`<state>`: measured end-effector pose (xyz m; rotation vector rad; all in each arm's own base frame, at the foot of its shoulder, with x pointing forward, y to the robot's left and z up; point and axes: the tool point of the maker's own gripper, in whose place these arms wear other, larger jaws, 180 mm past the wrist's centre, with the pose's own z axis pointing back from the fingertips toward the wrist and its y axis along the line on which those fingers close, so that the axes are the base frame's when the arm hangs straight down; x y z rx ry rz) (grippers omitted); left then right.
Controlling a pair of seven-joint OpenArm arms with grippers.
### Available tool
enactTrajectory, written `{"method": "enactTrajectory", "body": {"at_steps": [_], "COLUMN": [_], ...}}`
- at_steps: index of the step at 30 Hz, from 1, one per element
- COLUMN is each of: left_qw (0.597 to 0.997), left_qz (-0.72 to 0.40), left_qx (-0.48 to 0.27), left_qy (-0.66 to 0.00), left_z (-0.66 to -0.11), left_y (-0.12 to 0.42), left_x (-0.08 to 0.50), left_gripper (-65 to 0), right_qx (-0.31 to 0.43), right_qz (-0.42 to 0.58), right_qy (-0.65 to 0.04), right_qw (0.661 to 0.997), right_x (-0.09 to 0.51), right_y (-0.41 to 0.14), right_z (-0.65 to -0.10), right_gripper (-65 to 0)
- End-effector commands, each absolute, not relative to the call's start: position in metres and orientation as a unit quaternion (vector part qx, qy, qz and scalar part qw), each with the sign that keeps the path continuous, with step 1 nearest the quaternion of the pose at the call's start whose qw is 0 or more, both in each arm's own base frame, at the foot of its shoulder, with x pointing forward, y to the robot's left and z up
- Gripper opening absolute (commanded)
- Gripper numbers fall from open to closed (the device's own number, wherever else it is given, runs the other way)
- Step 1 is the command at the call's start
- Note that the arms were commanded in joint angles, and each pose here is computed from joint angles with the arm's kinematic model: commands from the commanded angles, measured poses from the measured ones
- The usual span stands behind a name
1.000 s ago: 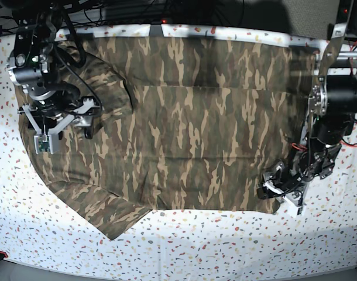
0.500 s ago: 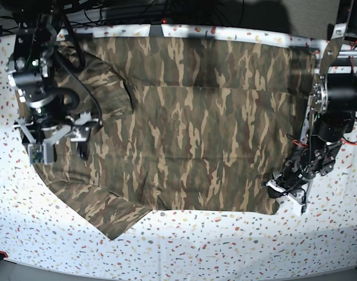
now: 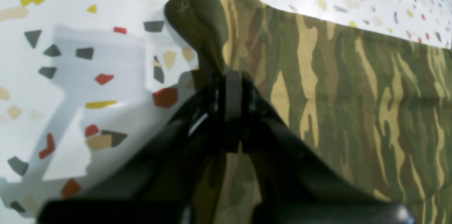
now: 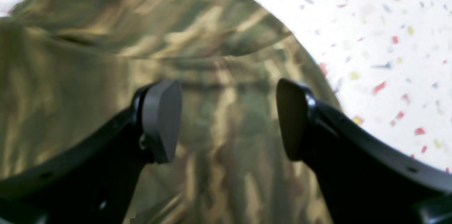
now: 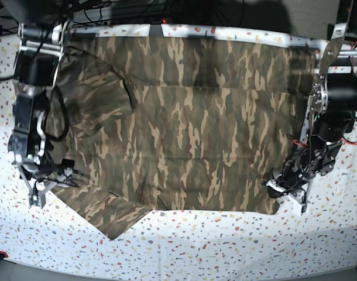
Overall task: Fold the T-shirt properly
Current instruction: 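Grasp the shirt's side edges with both grippers, then lift the side edges and fold them toward the collar with both grippers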
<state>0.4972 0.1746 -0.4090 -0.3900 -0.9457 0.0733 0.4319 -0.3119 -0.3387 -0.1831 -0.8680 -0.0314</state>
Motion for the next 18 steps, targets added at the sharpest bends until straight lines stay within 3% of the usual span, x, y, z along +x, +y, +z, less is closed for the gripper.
{"method": "enactTrajectory", "body": {"at_steps": [1,9,18], "left_qw": [0.852,0.852,0.852], "left_qz": [0.034,0.034,0.034], "left_qx": [-0.187,-0.187,-0.187], "left_qy": [-0.487,-0.487,-0.487], "left_z": [-0.38,-0.38,-0.38], "left_y": [0.18,0.179,0.179], "left_x": [0.518,0.518,0.518], "left_gripper": [-65.0,-65.0,-65.0], "right_qx": [-0.102,-0.074,-0.071], "right_qz": [-0.02,-0.087,-0.086], "right_qy": [-0.442,-0.355,-0.342], "right_qw": [0.891,0.928,0.933], "right_x": [0.449,0.454,0.431], "right_y": [-0.33,-0.391,-0.395], "right_z": [-0.314,-0.353,-0.398], "right_gripper": [-23.5,-23.5,-23.5]}}
